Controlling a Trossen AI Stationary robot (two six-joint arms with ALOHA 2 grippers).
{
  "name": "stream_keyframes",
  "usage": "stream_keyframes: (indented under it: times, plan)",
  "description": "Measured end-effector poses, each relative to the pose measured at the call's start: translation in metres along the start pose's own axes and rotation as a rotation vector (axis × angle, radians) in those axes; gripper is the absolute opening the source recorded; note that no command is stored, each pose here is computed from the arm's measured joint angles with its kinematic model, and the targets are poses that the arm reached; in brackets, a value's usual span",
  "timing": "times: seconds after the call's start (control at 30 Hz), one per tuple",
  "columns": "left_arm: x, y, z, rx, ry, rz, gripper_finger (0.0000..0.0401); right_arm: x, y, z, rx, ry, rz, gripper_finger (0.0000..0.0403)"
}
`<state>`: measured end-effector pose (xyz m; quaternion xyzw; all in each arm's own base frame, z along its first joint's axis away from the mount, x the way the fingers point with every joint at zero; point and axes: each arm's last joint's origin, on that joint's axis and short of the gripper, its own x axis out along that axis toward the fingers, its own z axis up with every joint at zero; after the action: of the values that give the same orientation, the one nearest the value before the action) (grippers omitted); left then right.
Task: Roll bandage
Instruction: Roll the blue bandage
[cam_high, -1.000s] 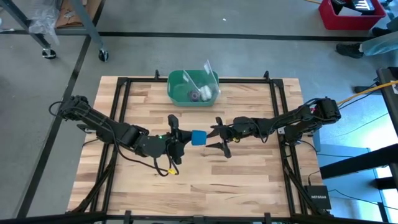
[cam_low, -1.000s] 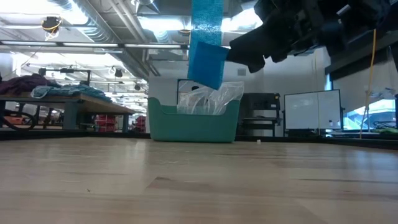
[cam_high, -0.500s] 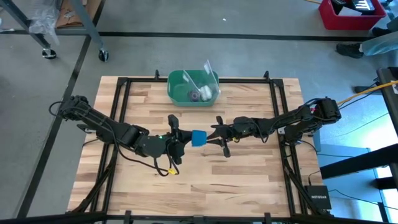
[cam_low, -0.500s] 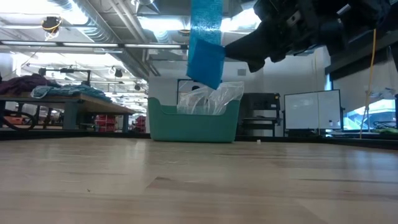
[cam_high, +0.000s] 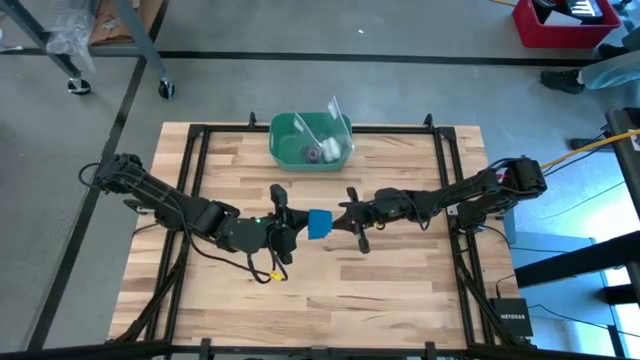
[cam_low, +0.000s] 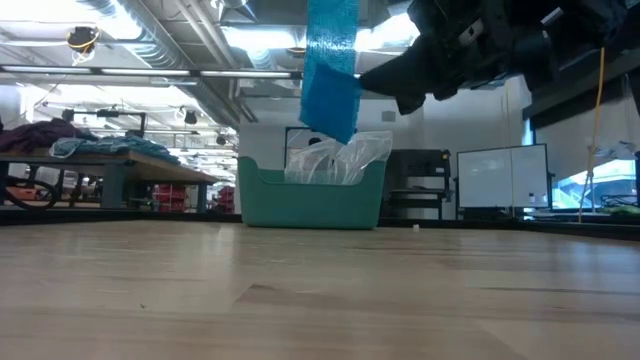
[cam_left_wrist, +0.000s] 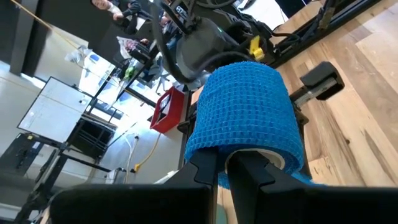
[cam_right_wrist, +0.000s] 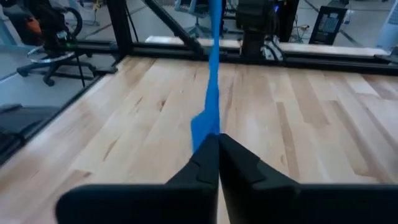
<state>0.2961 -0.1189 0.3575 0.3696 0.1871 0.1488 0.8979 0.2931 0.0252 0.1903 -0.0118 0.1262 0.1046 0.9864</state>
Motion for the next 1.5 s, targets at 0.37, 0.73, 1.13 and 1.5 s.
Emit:
stream_keyframes:
  times: [0.37,0.73,1.13,1.5]
  plan:
    - [-0.001,-0.001,0.002,-0.006,-0.023,-0.021,0.0015,0.003,-0.005,-0.006,-0.018,0.039,-0.152,0.0004]
    - [-0.036,-0.009,0.03,0.024,-0.203,-0.037,0.0015,-0.002,-0.011,-0.028,-0.048,0.273,-0.294,0.0003]
    - [-0.03,-0.006,0.023,0.017,-0.133,-0.016,0.0015,-0.004,-0.009,-0.027,0.069,0.272,-0.277,0.0096]
    - [-0.024,-0.001,0.02,-0.038,-0.094,0.025,0.0015,-0.041,-0.002,0.044,0.048,0.235,-0.146,0.0204]
